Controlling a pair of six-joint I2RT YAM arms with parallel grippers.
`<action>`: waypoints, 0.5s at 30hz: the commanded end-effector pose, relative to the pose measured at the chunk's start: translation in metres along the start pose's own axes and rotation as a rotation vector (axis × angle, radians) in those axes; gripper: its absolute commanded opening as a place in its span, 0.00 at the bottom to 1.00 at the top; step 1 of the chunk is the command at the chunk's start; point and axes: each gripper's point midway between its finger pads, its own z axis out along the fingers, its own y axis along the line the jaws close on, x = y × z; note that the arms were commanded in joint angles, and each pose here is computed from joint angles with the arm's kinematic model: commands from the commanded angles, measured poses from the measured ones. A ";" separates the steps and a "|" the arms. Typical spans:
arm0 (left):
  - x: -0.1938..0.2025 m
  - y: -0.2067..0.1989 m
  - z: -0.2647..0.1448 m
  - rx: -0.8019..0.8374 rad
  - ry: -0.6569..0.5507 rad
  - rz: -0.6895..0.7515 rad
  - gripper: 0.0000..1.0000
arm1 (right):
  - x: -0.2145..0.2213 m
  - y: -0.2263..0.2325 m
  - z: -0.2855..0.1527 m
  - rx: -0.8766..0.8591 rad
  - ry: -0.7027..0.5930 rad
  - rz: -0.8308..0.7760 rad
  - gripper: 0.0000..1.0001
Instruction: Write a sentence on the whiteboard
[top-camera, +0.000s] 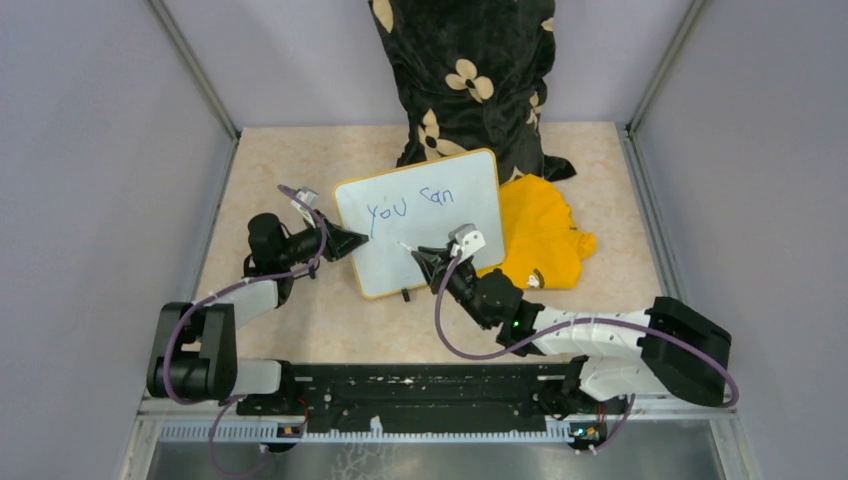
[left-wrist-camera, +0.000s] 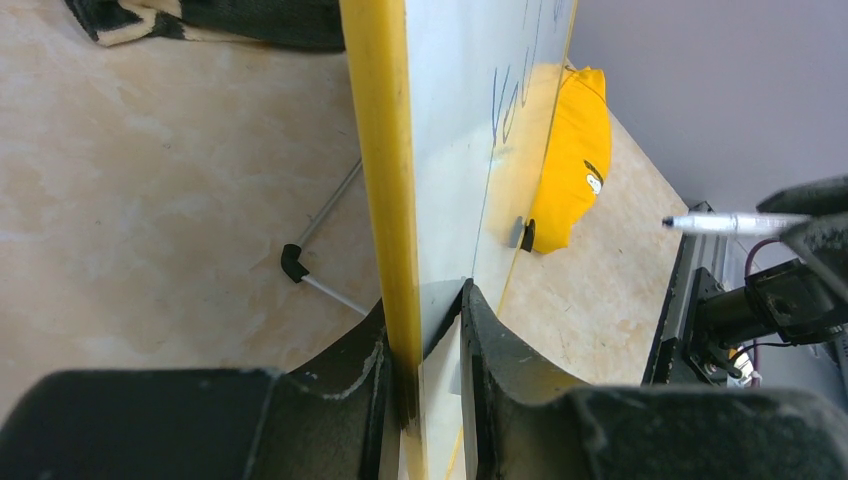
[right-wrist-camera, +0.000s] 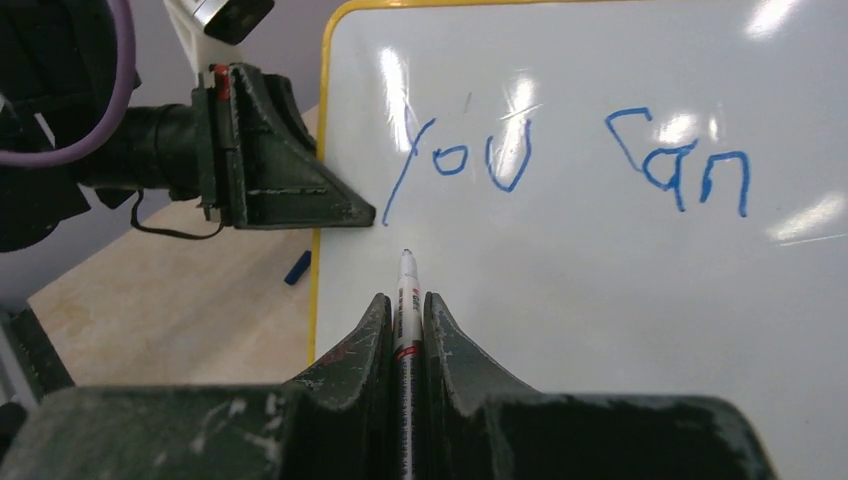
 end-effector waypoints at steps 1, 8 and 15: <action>0.002 0.026 0.000 -0.122 -0.007 0.049 0.00 | 0.002 0.027 0.002 -0.034 -0.018 -0.039 0.00; 0.003 0.027 0.000 -0.125 -0.005 0.048 0.00 | 0.027 0.039 0.012 -0.001 0.046 -0.064 0.00; 0.003 0.027 0.000 -0.125 -0.003 0.047 0.00 | 0.039 0.040 0.019 0.026 0.063 -0.093 0.00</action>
